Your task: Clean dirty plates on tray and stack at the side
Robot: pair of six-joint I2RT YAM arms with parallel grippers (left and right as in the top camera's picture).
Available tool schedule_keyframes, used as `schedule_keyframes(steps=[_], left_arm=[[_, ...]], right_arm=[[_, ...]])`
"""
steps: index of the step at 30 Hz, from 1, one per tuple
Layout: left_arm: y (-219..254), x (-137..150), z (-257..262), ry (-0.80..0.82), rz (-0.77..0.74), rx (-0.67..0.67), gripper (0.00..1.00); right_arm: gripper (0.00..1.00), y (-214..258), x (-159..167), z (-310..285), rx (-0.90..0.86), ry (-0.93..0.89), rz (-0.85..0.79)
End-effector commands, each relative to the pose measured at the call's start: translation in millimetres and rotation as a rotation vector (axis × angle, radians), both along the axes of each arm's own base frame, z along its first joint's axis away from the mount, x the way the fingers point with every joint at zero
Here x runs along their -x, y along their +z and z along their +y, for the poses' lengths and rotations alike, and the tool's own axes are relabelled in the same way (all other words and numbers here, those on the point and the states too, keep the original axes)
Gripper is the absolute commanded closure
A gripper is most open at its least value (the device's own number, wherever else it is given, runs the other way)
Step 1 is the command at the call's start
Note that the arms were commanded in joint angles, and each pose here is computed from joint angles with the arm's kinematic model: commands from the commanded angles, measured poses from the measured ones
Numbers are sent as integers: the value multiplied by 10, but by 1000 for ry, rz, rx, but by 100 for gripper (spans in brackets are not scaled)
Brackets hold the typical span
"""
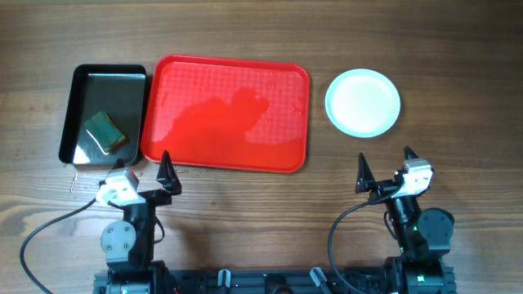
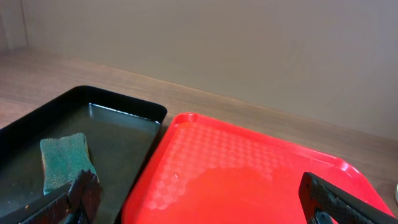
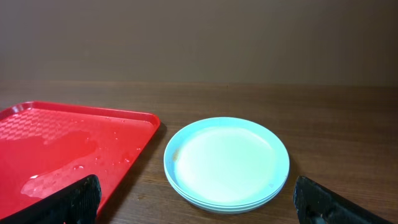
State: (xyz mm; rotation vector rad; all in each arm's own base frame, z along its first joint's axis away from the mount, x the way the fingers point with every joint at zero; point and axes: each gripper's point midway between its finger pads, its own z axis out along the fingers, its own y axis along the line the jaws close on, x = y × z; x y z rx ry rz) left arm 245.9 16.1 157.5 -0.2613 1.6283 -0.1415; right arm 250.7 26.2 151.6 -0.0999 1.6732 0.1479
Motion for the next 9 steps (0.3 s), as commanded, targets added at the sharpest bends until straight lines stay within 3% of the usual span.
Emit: schedule_keyframes(steps=[1, 9], left_arm=[[-8, 0, -12, -6, -1, -20, 0], [-8, 0, -12, -6, -1, -20, 0]], right_arm=[[1, 5, 3, 18, -9, 11, -2], [0, 5, 3, 18, -9, 11, -2]])
